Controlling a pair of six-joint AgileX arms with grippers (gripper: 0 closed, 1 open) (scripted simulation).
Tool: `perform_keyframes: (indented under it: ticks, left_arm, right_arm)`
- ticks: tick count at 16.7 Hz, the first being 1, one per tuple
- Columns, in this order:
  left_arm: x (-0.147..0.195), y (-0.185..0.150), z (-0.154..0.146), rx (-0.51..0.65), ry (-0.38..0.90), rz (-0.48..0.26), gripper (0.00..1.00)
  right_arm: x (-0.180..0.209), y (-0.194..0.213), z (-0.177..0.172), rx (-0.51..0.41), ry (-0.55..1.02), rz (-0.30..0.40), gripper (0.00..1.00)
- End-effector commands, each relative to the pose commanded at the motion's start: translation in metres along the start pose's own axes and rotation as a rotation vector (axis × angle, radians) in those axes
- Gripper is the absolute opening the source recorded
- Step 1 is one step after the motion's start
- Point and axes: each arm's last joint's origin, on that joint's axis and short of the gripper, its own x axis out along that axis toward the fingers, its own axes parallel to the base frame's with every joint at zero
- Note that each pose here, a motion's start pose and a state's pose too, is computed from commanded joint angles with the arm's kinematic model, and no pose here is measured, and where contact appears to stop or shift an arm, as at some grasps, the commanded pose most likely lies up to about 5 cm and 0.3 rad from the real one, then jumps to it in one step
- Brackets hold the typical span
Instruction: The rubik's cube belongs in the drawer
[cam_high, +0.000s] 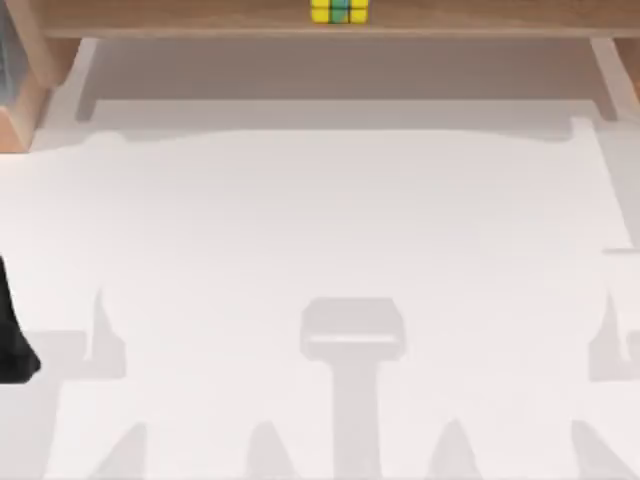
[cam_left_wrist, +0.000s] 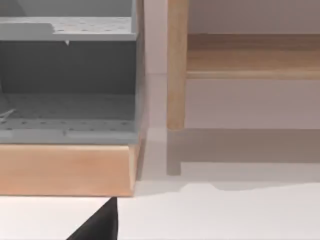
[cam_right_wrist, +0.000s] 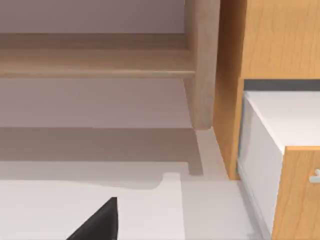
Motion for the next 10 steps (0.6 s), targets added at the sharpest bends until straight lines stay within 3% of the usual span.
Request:
perform_keyframes:
  ticks: [5, 10]
  left_arm:
    - [0.000, 0.000, 0.000, 0.000, 0.000, 0.000, 1.00]
    - [0.000, 0.000, 0.000, 0.000, 0.000, 0.000, 1.00]
  right_arm:
    - [0.001, 0.002, 0.016, -0.001, -0.022, -0.002, 1.00]
    - [0.022, 0.014, 0.083, 0.002, -0.078, -0.007, 1.00]
